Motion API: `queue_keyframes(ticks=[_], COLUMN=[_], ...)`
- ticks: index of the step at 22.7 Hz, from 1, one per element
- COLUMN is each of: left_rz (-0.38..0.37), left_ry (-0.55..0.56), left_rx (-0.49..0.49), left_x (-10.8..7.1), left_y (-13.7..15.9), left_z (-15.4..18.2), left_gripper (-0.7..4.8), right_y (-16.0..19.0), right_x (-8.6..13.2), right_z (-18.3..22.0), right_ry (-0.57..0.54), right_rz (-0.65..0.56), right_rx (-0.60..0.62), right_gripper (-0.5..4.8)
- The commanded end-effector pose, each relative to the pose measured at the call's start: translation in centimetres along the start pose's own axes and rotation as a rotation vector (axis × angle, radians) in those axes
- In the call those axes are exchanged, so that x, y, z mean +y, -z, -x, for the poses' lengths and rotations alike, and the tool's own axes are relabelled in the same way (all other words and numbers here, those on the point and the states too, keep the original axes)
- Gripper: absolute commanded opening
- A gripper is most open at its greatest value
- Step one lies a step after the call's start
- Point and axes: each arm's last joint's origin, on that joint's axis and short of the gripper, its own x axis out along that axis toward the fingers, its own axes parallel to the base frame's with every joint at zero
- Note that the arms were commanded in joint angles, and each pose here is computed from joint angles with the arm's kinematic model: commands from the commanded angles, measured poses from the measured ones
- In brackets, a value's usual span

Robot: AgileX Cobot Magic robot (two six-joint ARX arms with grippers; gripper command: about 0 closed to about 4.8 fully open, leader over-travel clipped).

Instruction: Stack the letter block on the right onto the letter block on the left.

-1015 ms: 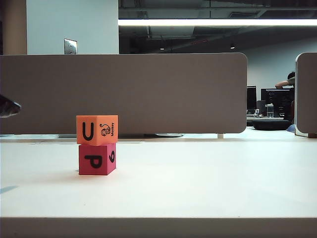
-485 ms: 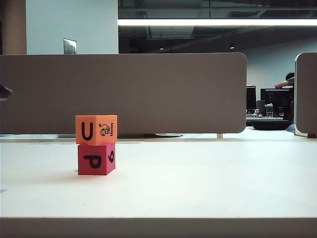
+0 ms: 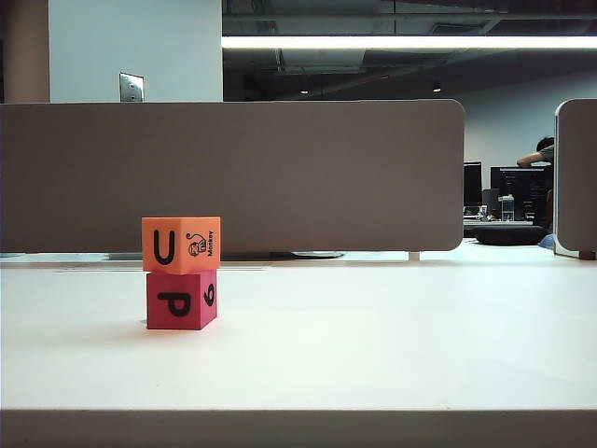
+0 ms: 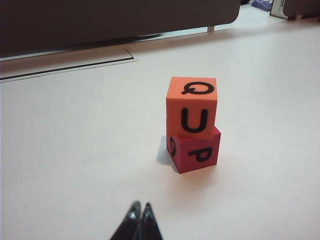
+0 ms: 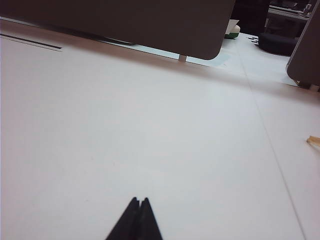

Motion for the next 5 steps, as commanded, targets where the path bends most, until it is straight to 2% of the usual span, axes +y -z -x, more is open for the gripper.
queue_keyframes(ticks=[1, 5], left_rz=[-0.001, 0.000], left_ry=[-0.009, -0.012], left_rx=[-0.006, 0.006], left_x=[0.03, 0.04], left_y=[-0.14, -0.02], left_z=[0.04, 0.04], left_gripper=[-0.06, -0.06], right_y=[0.03, 0.02], right_x=[0.00, 0.01], right_z=[-0.03, -0.03], right_ry=[0.002, 0.002], right_rz=[-0.005, -0.005], right_rx=[-0.010, -0.011], right_gripper=[-0.01, -0.01])
